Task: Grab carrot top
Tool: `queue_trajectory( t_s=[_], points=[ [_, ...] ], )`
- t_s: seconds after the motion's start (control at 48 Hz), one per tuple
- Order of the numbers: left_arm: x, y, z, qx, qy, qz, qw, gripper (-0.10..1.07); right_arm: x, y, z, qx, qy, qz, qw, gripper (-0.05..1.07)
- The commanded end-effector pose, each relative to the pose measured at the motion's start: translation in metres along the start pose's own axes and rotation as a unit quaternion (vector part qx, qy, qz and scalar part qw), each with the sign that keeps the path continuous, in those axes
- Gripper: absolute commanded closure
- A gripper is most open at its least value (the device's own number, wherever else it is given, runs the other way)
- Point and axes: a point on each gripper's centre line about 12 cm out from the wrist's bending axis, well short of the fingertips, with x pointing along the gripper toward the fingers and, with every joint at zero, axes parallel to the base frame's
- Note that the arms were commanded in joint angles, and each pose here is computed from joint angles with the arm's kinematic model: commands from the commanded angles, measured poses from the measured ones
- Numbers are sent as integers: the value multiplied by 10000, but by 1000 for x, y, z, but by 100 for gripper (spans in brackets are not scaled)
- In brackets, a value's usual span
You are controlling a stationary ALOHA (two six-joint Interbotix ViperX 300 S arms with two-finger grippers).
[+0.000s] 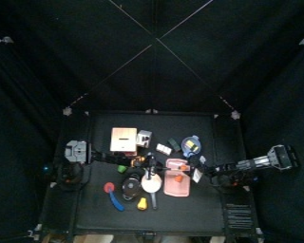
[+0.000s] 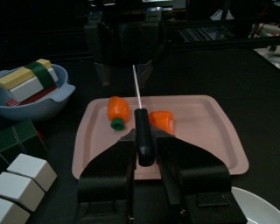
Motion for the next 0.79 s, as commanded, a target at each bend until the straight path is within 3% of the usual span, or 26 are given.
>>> queue_trajectory(
  t_s=[0.0,0.229,0.771],
  points=[
    [-3,-1,20,51,-242,-3,9997,42,-6,7,14,-25,-257,142,9996,15],
    [-9,-2,23,41,-251,8,9997,42,-11,9,23,-30,-444,193,9988,15],
    [-10,-1,23,41,-243,21,9997,42,-10,8,23,-8,-446,142,9989,15]
  ],
)
